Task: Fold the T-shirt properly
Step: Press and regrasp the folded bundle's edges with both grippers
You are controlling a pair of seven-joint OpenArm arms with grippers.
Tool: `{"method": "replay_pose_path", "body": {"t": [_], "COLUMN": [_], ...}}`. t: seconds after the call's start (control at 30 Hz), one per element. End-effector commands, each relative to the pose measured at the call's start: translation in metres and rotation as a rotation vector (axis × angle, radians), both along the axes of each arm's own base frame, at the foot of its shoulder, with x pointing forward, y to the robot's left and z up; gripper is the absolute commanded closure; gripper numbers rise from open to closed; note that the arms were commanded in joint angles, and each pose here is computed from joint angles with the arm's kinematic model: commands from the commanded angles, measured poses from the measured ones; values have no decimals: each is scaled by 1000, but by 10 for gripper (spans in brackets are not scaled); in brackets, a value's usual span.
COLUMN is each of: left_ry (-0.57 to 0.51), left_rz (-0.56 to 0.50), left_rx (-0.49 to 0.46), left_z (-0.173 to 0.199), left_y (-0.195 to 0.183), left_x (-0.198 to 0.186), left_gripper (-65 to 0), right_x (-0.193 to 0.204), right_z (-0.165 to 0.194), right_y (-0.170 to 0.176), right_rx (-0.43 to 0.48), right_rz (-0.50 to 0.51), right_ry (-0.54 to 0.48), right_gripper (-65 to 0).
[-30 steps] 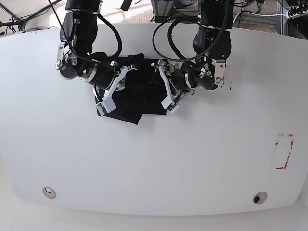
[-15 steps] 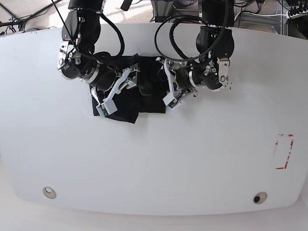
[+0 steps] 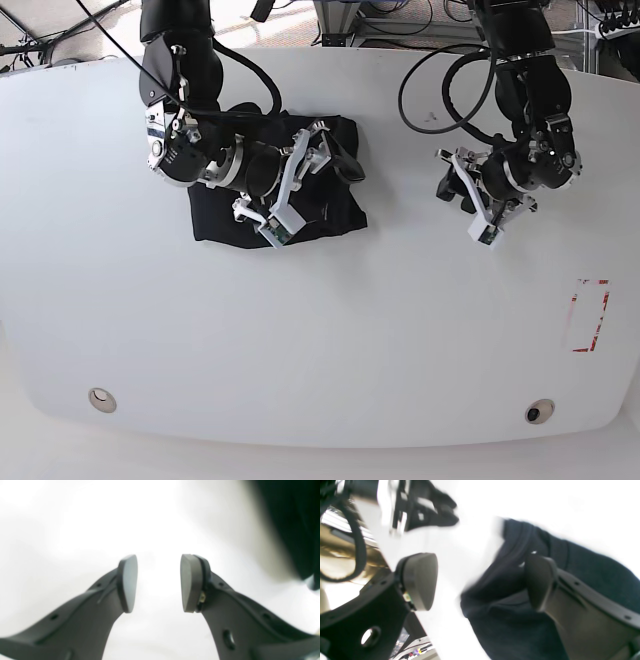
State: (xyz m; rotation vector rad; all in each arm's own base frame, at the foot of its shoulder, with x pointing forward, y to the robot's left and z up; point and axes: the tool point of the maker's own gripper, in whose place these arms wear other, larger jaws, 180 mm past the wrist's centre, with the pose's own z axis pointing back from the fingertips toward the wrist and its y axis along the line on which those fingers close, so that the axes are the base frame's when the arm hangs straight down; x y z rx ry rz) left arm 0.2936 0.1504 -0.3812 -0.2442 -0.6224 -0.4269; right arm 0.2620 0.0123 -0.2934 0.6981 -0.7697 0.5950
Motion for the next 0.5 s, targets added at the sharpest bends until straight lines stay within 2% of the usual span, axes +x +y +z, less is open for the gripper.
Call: {"method": "replay_pose_path", "body": {"t": [0.0,0.1,0.2,0.33,0.43,0.47], "left_ry": [-62,-78,-87,-100,-122,-124], "left_rz": [12,9,-1,-124,-230,-267], "left_rx": [9,64,78,79,68,52], "left_z": [16,23,26,28,33,33], "left_y": [14,31,31,-6,-42,-58], "left_x": [10,9,10,9,7,5], "left_gripper": [-254,-254,-254,-254,-254,-254], "right_x": [15,15,16,16,23,27], "right_z": [13,13,9,1,3,4], "right_y": [-2,-3,-13,-40,-63,-72], "right_rx": [-2,-6,-40,-75,-76,-85], "right_rz": [-4,-3,-10,-61,-131,-155], "right_ry": [-62,-66,-66,-57,-77,-84], "right_gripper": [-517,-517,-517,-514,-461,-425]}}
